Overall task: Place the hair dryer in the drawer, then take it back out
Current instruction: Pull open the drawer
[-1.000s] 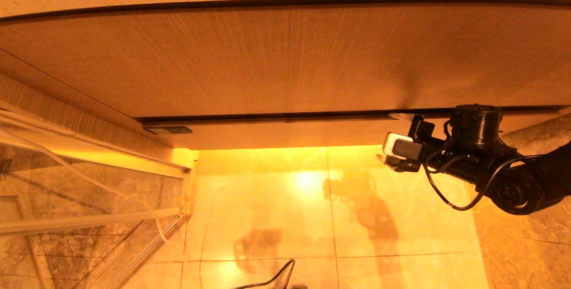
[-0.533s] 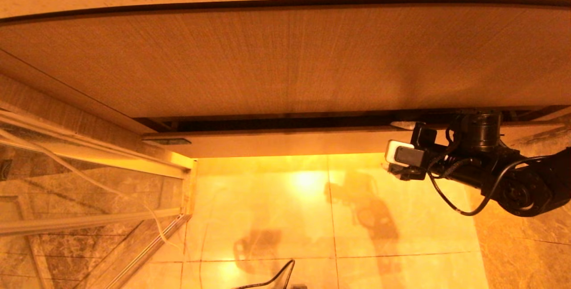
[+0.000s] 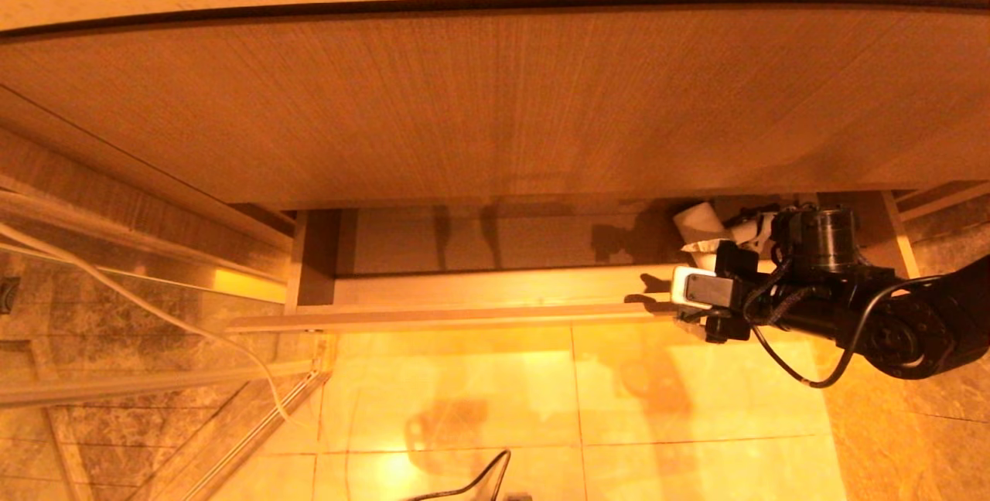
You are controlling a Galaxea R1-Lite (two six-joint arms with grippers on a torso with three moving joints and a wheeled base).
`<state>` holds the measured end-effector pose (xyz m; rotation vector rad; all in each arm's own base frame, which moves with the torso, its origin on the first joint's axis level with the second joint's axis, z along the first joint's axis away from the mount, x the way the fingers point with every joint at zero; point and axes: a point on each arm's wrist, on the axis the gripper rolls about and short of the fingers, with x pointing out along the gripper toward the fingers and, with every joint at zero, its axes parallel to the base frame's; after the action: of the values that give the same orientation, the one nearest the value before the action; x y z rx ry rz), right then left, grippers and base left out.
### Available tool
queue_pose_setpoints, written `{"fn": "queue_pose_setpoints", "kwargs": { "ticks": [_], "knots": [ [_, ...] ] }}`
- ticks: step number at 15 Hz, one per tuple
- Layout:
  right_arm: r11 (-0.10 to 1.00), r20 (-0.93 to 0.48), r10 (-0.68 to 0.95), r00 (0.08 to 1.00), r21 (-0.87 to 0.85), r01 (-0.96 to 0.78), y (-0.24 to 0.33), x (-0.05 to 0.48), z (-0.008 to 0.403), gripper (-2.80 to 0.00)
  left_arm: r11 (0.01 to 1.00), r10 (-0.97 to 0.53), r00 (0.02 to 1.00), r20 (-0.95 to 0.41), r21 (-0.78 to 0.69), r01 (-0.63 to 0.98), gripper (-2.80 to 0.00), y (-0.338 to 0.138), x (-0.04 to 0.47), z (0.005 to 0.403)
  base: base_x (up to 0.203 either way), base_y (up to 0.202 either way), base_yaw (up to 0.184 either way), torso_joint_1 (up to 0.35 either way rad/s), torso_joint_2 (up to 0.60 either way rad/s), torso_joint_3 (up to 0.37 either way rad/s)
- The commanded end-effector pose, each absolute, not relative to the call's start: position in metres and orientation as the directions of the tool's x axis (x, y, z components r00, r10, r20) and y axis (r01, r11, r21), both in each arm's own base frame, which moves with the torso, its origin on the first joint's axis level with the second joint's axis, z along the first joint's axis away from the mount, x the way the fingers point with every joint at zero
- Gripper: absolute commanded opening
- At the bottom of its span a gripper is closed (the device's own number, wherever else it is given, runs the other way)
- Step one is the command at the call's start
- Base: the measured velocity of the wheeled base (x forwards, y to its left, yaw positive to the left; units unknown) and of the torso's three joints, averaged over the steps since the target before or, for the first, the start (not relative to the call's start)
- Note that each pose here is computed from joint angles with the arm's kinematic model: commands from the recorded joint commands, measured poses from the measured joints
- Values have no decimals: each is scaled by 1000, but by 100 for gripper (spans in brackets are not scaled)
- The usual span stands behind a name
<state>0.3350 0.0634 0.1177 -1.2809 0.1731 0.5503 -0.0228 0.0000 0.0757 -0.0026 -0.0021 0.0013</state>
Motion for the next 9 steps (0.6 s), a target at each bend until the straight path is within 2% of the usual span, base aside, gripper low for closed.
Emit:
{"fn": "queue_pose_setpoints", "kwargs": {
  "ticks": [1,6,9],
  "knots": [
    [177,-382,288,878,-880,-441,61,332,126,0,1000,2,1000,3,-3,-2,-280,0,-23,76,0,0,0,0,0,0],
    [166,-449,229,863,-856,-490,56,314,131,0,1000,2,1000,3,-3,-2,-280,0,-23,76,0,0,0,0,0,0],
    [121,-452,220,865,-867,-483,51,299,135,0,1000,2,1000,3,-3,-2,-280,0,-23,76,0,0,0,0,0,0]
  ]
}}
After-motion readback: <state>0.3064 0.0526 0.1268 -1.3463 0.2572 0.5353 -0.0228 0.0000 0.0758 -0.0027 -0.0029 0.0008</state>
